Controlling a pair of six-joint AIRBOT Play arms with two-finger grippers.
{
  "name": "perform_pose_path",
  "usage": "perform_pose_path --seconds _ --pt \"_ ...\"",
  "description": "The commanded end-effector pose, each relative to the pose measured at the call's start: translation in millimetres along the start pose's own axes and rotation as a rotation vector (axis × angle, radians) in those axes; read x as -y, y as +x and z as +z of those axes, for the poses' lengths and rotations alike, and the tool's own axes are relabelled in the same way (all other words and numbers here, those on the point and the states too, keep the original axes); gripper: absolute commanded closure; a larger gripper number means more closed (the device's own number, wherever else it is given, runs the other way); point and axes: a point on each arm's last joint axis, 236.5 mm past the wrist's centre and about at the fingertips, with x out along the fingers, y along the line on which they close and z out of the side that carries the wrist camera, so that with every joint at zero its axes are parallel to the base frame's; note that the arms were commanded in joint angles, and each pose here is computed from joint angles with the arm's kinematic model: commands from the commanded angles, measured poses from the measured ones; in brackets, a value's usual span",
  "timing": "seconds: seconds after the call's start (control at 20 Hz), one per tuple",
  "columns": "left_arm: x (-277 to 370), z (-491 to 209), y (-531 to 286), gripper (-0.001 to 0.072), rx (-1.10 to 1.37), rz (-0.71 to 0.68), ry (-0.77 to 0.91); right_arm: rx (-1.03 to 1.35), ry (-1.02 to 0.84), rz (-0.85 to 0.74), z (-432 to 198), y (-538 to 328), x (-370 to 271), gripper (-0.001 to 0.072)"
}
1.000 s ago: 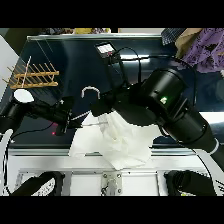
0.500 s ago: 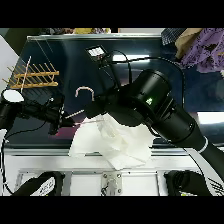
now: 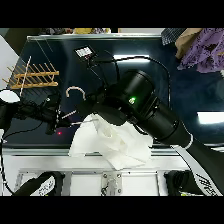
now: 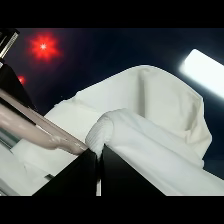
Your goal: Fold the clothes and pants, and hang the long-sleeved shirts on hangers.
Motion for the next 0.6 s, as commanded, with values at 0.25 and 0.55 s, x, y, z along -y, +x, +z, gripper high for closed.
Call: perform_pose_path --seconds 0.25,0.55 --pt "-1.0 1.9 -0.3 0.0683 0.009 0.004 0.000 -0.003 0.001 0.008 -0.3 -0.4 -2.4 0.0680" --pt "-1.7 1.8 -0.2 0.0683 0.009 0.007 0.000 0.005 -0.005 0.011 0.9 -4.1 -1.9 0.0462"
